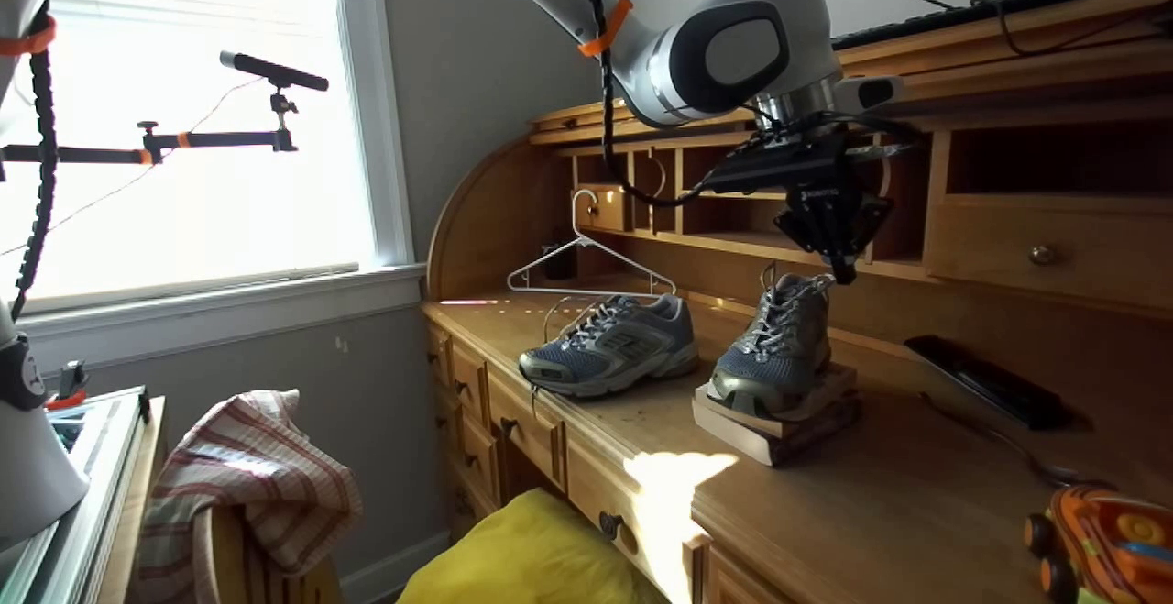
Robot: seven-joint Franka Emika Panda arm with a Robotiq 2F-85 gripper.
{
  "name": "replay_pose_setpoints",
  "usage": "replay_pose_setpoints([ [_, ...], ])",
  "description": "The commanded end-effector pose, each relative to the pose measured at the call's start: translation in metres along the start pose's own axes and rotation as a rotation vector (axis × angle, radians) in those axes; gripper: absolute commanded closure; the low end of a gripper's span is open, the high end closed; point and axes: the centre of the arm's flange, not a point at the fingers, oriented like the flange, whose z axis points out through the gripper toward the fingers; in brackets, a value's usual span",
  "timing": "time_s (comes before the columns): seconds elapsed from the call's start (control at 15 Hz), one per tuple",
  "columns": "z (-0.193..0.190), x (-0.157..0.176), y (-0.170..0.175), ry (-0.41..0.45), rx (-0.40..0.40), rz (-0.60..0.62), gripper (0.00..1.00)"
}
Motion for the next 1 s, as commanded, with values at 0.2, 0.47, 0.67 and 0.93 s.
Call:
replay_pose_setpoints([
  [0.2, -0.011, 0.002, -0.018, -0.008, 0.066, -0.012, 1.0],
  [0.47, -0.012, 0.002, -0.014, -0.005, 0.056, 0.002, 1.0],
  [0.67, -0.016, 0.0, -0.004, 0.008, 0.043, 0.023, 1.0],
  [0.93, -0.008, -0.003, 0.003, -0.012, 0.039, 0.029, 1.0],
])
